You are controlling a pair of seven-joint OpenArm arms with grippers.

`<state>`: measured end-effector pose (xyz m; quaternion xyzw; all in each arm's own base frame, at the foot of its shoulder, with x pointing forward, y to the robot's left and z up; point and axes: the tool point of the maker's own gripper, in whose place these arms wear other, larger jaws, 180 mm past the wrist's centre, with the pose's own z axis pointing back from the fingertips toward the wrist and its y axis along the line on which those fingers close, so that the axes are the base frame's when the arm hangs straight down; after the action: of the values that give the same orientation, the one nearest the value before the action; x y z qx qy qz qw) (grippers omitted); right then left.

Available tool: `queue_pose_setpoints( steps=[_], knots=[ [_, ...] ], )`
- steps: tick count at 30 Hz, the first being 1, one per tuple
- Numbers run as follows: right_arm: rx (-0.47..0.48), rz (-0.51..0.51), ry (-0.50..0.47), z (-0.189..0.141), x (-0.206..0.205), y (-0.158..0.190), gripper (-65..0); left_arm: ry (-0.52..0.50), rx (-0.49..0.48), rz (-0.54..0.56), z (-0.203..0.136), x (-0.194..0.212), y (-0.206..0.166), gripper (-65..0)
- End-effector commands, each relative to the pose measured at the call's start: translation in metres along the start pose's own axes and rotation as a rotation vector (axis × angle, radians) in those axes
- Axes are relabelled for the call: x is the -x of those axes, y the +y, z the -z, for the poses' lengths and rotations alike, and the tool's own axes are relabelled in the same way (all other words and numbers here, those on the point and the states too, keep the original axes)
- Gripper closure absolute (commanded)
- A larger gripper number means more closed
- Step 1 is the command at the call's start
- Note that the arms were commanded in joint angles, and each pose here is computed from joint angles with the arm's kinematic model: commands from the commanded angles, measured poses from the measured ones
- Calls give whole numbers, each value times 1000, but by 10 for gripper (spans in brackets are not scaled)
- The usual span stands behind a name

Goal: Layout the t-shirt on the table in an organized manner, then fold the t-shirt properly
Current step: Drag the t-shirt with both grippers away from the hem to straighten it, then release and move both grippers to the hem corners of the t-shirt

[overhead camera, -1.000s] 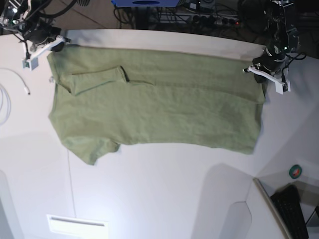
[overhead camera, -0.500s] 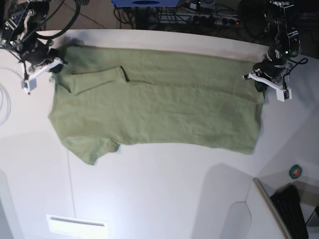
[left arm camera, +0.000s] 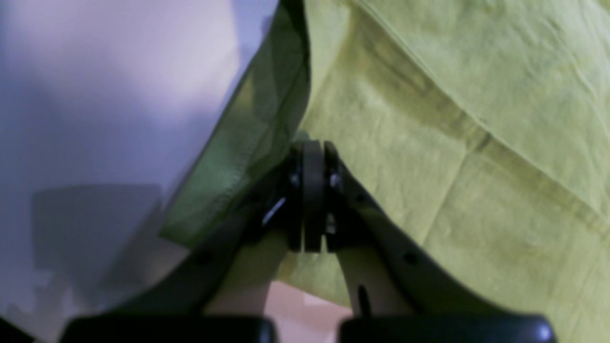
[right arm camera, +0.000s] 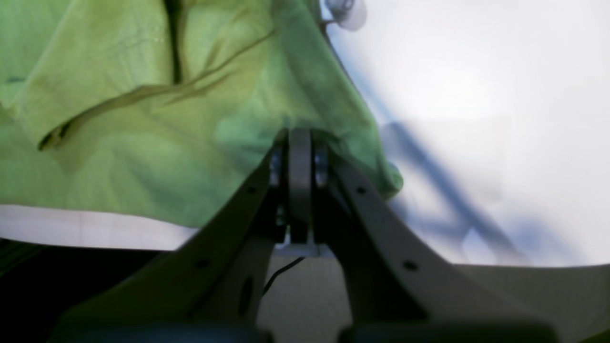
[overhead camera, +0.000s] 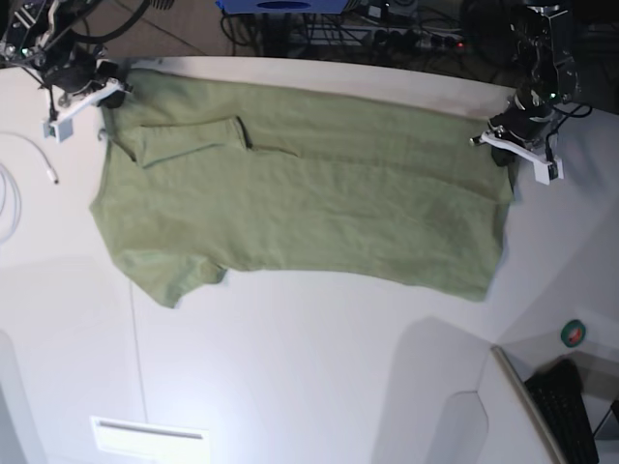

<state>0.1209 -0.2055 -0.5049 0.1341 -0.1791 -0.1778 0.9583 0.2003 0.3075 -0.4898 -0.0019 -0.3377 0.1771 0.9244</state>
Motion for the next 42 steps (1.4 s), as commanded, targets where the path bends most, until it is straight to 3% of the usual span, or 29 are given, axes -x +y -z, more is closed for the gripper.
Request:
queue_pose_setpoints(
  steps=[1, 8, 16, 23, 27, 30, 37, 42],
  knots=[
    [25, -10, 30, -4, 7, -7, 0, 39, -17, 25, -4, 7, 6, 0],
    [25, -14, 34, -4, 9, -7, 0, 23, -11, 43, -12, 5, 5, 0],
    [57, -76, -59, -24, -23, -6, 0, -12, 2, 57, -15, -10, -2, 0],
    [67, -167, -195, -46, -78, 11, 0, -101, 63, 107, -31, -56, -32, 0],
    [55, -197, -248, -45, -123, 15, 0, -131, 124, -11, -40, -97, -40, 0],
    [38, -198, -276, -37, -164, 14, 0, -164, 131, -68, -30, -126, -37, 0],
    [-32, -280, -205, -3, -236, 31, 0, -98, 30, 90, 22, -170, -29, 0],
    [-93, -238, -236, 12, -263, 46, 0, -85, 19, 139, 30, -180, -34, 0]
  ],
)
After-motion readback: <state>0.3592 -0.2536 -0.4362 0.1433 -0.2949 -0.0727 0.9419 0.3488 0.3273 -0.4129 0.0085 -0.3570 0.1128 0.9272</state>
